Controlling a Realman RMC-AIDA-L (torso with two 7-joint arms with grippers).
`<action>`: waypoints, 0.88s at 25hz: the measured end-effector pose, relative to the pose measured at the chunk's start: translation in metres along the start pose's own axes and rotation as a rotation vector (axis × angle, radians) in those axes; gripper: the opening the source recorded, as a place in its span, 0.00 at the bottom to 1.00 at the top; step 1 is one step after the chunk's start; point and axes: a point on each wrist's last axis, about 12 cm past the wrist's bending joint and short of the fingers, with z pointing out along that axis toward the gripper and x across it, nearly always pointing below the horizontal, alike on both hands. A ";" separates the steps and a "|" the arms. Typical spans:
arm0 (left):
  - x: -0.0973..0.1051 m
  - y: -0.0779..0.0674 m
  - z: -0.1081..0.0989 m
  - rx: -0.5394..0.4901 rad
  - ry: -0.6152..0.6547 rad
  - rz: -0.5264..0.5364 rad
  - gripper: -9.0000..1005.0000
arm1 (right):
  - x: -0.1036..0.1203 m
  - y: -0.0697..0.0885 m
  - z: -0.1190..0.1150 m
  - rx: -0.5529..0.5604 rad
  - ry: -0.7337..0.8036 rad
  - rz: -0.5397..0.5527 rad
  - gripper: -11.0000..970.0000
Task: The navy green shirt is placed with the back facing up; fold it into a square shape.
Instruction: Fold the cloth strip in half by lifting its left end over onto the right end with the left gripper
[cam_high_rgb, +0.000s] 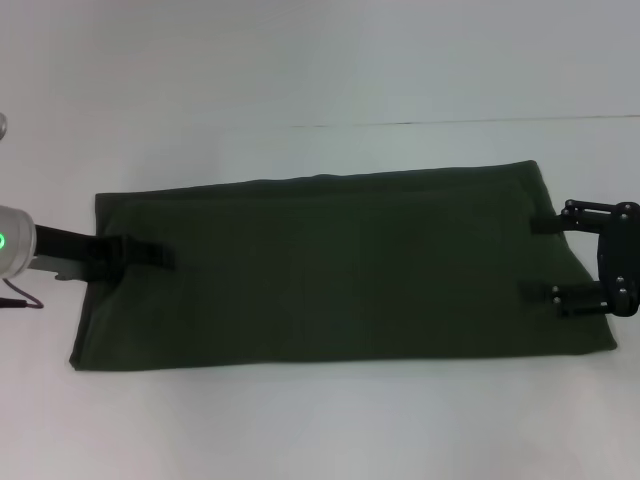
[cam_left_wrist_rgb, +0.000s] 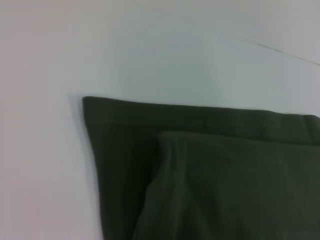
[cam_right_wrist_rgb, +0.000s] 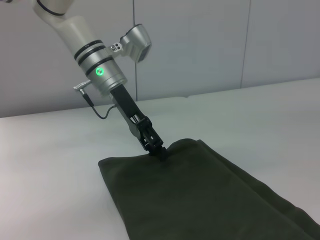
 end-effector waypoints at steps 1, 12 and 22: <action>0.000 -0.001 0.001 0.003 0.000 0.001 0.88 | 0.000 0.000 0.000 0.000 0.001 0.000 0.93; 0.000 -0.009 0.005 0.022 0.004 0.013 0.88 | -0.001 -0.002 0.002 -0.009 0.020 -0.006 0.93; -0.011 0.008 -0.019 0.012 -0.057 -0.046 0.88 | -0.005 -0.005 0.005 -0.005 0.021 -0.016 0.93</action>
